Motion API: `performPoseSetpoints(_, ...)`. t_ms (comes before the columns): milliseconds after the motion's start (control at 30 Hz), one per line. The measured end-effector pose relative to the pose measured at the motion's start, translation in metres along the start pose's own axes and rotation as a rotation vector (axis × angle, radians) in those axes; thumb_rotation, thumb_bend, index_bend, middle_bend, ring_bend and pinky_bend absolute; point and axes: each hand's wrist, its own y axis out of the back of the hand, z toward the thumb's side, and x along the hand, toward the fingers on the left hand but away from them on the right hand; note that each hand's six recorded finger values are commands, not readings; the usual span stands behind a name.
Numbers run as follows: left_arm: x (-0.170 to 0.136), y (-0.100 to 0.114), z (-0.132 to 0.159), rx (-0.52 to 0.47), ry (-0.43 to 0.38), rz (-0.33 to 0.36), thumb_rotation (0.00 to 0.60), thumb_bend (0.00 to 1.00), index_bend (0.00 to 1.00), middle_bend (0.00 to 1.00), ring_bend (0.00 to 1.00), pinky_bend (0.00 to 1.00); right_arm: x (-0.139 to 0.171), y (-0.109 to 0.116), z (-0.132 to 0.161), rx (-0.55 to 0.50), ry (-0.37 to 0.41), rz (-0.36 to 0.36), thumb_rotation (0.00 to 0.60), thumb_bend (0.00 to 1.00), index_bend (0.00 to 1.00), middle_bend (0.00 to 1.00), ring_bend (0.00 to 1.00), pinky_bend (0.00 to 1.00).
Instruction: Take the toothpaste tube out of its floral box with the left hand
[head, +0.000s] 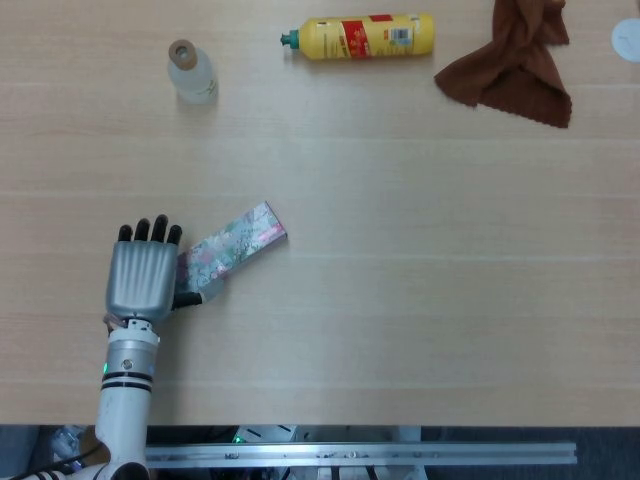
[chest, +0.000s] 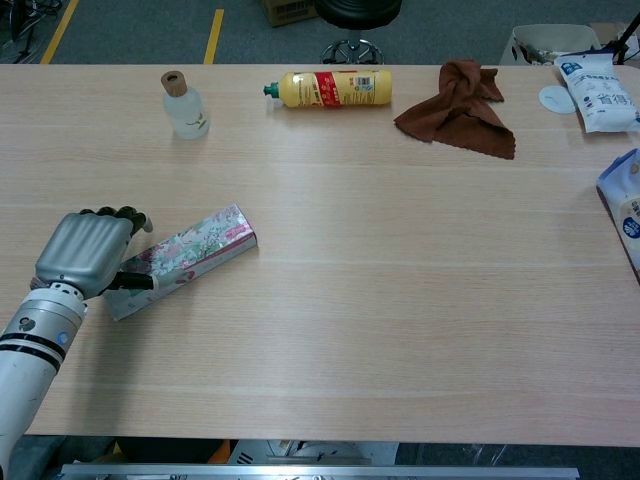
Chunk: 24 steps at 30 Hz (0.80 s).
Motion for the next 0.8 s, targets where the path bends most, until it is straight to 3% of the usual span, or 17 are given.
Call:
performPoseSetpoints(633, 0.002, -0.015, 0.004, 0.021, -0.004, -0.027, 0.155, 0.09, 0.25, 0.21, 0.22, 0.28, 0.002, -0.001, -0.004, -0.006, -0.012, 0.005, 0.6, 0.41, 0.46, 0.37, 0.28, 0.36)
performPoseSetpoints(800, 0.006, -0.019, 0.0, 0.03, 0.01, -0.033, 0.21, 0.09, 0.25, 0.22, 0.23, 0.31, 0.002, -0.002, -0.006, -0.007, -0.016, 0.008, 0.6, 0.41, 0.46, 0.37, 0.28, 0.36)
